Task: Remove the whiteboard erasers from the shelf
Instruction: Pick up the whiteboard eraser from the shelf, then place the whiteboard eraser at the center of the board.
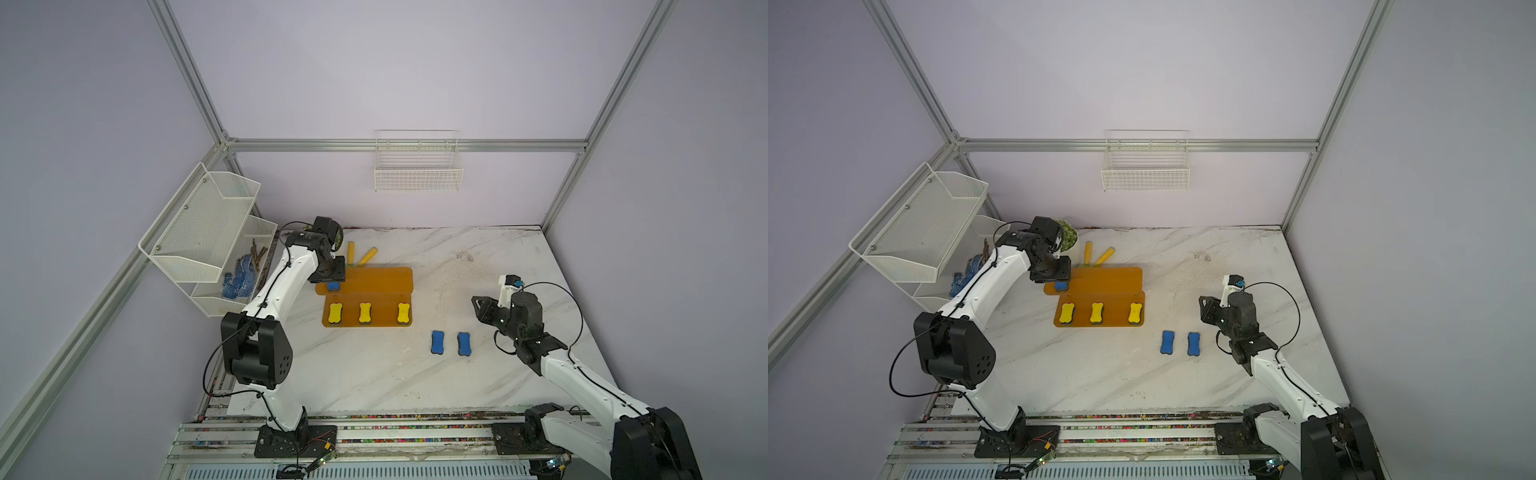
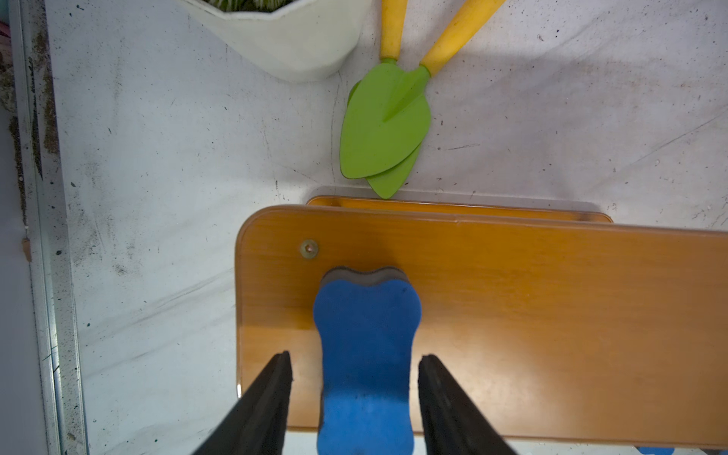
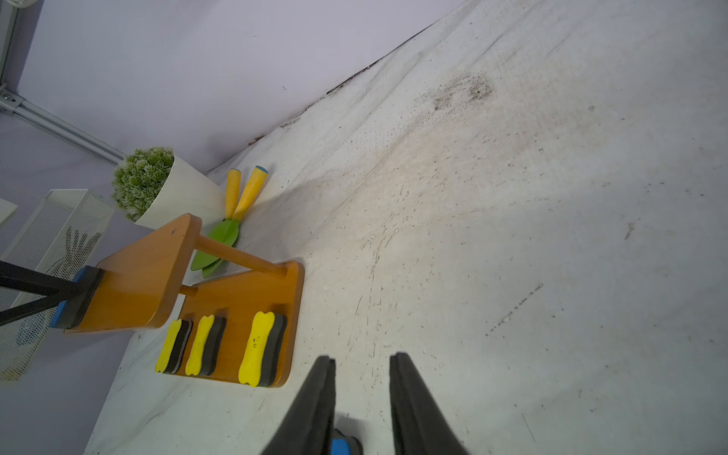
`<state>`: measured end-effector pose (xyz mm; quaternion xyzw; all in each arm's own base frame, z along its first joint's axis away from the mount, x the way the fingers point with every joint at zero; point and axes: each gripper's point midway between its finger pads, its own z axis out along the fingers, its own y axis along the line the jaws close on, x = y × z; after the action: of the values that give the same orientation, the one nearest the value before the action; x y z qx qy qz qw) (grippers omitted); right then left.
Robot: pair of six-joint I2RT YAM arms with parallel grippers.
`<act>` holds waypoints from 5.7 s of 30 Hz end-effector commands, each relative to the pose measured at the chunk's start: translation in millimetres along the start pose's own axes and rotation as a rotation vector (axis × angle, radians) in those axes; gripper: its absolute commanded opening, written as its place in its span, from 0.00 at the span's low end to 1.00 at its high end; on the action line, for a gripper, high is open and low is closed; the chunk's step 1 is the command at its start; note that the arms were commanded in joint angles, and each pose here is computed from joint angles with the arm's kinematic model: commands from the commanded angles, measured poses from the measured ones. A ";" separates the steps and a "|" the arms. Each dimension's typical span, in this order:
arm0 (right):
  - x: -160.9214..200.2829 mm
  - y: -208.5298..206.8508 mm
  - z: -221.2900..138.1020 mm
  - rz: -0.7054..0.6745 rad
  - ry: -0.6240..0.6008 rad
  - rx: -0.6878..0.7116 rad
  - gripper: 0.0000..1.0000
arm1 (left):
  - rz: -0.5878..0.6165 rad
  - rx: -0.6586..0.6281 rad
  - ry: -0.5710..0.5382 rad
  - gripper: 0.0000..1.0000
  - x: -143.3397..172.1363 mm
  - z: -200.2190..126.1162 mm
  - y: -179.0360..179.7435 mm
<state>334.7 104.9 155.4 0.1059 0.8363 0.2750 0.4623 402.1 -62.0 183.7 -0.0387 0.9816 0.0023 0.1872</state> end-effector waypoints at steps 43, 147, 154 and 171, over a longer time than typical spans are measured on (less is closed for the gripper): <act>-22.0 13.5 -10.9 -0.029 -0.069 -0.019 0.29 | -0.049 0.146 -0.157 0.13 -9.6 -62.7 -32.7; -21.9 9.9 -34.5 -0.030 -0.154 -0.029 0.29 | 0.116 0.100 -0.154 0.49 171.6 61.8 -261.2; -21.0 10.0 -33.1 -0.031 -0.150 -0.032 0.29 | 0.137 0.159 -0.190 0.50 163.6 31.9 -275.7; -1.7 38.2 -21.1 -0.022 -0.105 -0.035 0.22 | 0.084 0.136 -0.477 0.50 116.2 -76.1 -201.0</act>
<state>313.1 119.6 182.3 0.0914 0.8071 0.2896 0.5063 276.4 -300.5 167.8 0.0247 0.9273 -0.0592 0.3687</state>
